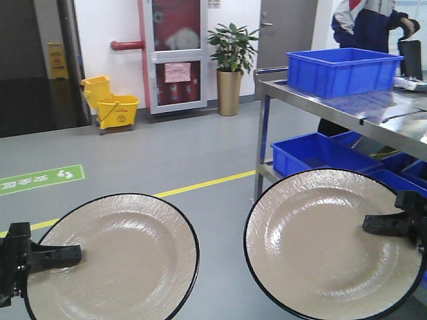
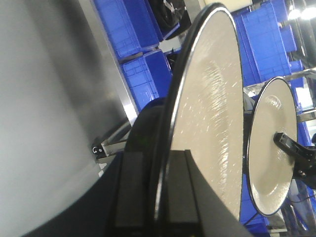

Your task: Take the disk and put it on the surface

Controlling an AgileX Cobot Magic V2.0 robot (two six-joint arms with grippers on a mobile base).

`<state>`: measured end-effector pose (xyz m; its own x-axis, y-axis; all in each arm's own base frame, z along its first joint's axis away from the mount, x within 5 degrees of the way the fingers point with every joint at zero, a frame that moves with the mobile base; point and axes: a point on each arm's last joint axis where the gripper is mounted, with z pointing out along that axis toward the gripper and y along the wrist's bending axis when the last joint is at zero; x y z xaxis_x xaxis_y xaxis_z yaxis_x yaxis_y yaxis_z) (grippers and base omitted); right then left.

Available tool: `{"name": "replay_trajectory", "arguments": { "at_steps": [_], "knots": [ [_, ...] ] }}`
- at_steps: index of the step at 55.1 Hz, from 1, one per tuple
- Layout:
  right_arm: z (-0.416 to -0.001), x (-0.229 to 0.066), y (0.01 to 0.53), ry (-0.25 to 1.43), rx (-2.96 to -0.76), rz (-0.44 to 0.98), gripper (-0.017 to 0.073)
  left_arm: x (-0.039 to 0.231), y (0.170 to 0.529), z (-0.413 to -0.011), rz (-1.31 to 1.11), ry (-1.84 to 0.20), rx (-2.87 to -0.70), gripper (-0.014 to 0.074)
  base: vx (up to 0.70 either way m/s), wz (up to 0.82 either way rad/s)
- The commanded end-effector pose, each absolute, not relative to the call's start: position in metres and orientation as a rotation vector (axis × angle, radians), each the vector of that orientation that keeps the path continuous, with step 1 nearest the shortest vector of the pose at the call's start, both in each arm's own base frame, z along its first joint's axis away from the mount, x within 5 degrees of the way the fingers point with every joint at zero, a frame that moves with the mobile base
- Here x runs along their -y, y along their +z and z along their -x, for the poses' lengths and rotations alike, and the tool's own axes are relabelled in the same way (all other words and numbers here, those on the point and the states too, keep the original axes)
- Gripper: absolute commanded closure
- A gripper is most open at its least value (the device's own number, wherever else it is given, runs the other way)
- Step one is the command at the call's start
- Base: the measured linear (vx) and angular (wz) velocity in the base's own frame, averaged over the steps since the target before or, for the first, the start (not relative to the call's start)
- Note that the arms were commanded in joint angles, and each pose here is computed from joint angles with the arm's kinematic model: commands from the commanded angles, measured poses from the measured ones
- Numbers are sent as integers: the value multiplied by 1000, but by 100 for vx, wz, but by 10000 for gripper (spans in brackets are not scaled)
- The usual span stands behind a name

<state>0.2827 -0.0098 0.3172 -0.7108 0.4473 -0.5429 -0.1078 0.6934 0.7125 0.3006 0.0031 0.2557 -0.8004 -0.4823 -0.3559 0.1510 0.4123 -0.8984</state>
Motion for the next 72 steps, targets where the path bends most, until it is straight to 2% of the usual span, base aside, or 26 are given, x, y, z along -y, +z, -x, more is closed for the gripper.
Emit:
{"name": "replay_trajectory", "arguments": {
  "at_steps": [1, 29, 55, 72],
  "knots": [
    [-280, 7, 344, 1051, -2040, -271, 568, 4, 290, -295, 221, -1563, -1915, 601, 18, -26],
    [-280, 7, 344, 1051, -2040, -271, 568, 4, 290, -295, 221, -1563, -1915, 601, 26, -11],
    [-280, 7, 344, 1048, -2039, -273, 568, 4, 290, -295, 221, -1563, -1915, 601, 43, 1],
    [-280, 7, 344, 1048, -2039, -273, 568, 4, 290, -295, 221, -1563, -1915, 601, 44, -25]
  ]
}}
